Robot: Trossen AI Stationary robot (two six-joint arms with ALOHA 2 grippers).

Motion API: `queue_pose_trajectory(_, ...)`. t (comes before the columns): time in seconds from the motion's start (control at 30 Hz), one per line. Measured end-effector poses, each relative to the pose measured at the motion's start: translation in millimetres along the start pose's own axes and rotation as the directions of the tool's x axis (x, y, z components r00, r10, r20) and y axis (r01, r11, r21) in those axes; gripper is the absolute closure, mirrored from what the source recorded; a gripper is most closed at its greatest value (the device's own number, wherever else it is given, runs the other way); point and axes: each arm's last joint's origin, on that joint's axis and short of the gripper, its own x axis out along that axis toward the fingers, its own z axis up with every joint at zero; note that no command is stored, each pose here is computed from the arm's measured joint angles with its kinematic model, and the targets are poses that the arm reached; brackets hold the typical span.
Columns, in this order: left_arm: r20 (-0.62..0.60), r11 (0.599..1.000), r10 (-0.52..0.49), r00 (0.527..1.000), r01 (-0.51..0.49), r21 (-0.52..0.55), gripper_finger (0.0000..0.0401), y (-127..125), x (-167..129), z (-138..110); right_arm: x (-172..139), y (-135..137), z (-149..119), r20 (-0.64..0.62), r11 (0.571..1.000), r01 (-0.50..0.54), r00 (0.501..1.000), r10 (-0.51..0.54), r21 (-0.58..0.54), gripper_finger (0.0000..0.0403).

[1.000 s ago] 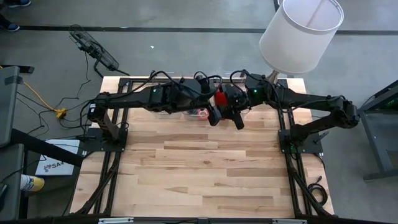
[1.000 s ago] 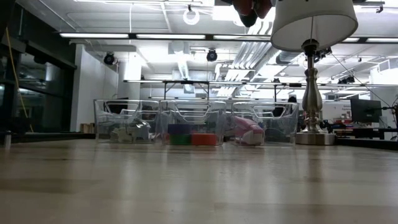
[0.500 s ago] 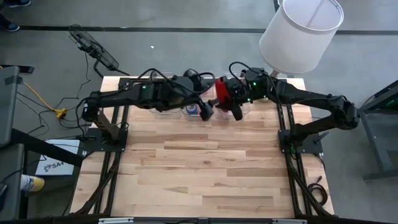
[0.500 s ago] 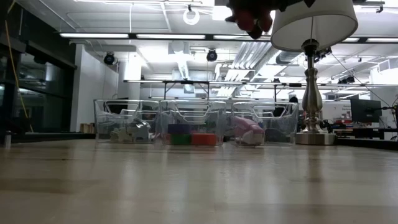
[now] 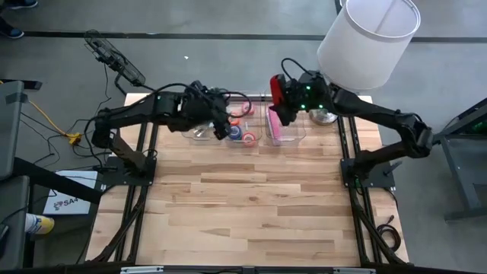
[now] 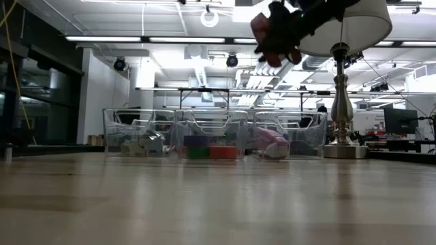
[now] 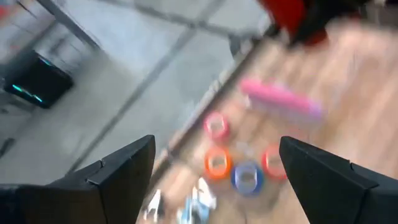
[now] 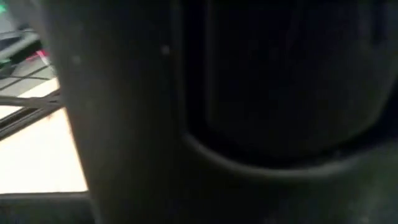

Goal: Pick and place Stapler, Stapler remover, tape
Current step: Put the red stapler into the right transparent bin

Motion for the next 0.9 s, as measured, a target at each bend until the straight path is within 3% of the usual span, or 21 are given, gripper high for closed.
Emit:
queue_pose_trajectory(0.2,-0.178,0.976,-0.155,0.972,0.179,0.124,0.0062,14,23,-13,32,-26,-9,-0.063,0.985,0.103,0.994,-0.095,0.14,0.0251)
queue_pose_trajectory(0.37,-0.195,0.949,-0.251,0.948,0.281,0.141,0.0062,37,38,-17,41,-45,-14,-0.104,0.936,0.214,0.976,-0.192,0.281,0.0251)
queue_pose_trajectory(0.67,-0.017,0.822,-0.554,0.832,0.55,0.151,0.0062,82,56,-44,55,-64,-38,-0.299,0.835,0.414,0.9,-0.316,0.363,0.0251)
queue_pose_trajectory(0.9,0.187,0.704,-0.707,0.682,0.702,0.107,0.0062,108,69,-90,73,-73,-54,-0.39,0.766,0.492,0.856,-0.339,0.414,0.0251)
